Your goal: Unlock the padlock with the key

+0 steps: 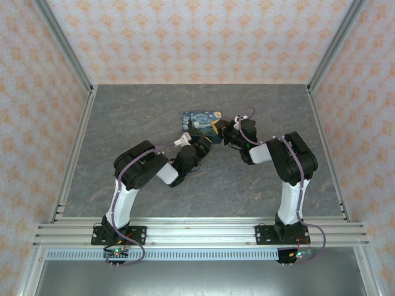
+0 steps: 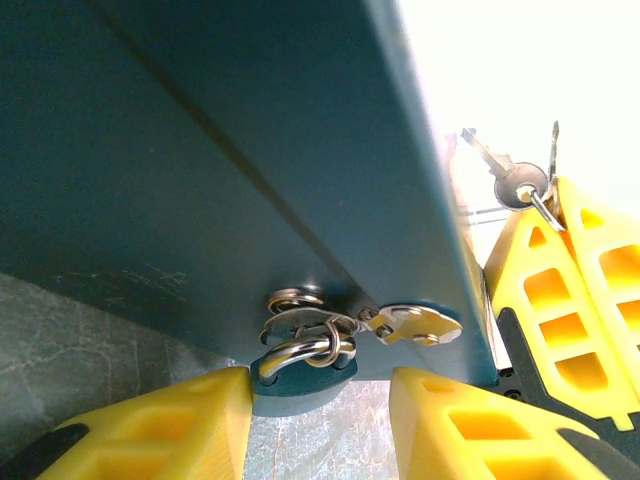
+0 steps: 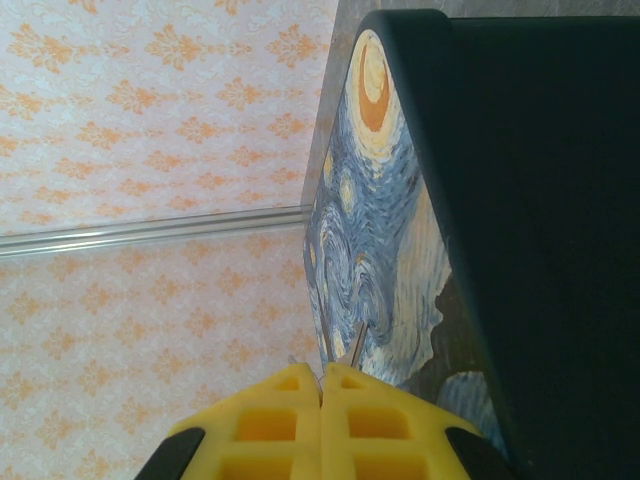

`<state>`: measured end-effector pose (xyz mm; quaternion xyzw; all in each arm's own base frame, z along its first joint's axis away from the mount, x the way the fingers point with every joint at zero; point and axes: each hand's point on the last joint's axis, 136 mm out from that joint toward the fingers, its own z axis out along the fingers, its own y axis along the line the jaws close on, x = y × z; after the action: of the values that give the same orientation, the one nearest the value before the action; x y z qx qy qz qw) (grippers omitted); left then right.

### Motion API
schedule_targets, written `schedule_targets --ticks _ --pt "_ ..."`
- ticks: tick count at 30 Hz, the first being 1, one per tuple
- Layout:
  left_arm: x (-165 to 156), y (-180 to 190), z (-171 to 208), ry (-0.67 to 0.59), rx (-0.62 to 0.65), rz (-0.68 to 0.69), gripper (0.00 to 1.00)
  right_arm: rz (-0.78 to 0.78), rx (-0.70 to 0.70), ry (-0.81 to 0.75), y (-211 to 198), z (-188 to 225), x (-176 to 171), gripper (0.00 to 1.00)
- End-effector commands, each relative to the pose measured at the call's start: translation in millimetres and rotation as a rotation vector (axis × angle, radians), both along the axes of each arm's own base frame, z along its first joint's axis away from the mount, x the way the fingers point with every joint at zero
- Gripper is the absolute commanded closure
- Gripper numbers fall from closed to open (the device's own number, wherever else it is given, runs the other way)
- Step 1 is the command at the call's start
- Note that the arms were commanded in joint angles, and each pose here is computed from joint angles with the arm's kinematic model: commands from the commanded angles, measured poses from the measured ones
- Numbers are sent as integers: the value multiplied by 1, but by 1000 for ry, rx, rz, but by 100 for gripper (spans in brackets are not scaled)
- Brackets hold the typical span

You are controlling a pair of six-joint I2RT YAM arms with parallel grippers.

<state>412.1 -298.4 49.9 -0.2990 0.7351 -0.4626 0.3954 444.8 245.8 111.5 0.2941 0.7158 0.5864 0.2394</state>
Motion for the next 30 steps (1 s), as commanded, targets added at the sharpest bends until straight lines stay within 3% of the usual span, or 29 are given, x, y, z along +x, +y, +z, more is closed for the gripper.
schedule_targets --ticks 1,7,16,30 --pt "-3 5 -1 25 31 5 59 2 -20 57 -2 -25 -5 100" --pt "-1 3 -19 147 193 -16 52 0 -18 59 -2 -26 -6 100" --pt "2 7 -34 174 257 -18 45 -2 -22 63 -3 -28 -7 100" --pt "2 -4 25 9 103 -70 44 -1 -20 65 -2 -29 -6 100"
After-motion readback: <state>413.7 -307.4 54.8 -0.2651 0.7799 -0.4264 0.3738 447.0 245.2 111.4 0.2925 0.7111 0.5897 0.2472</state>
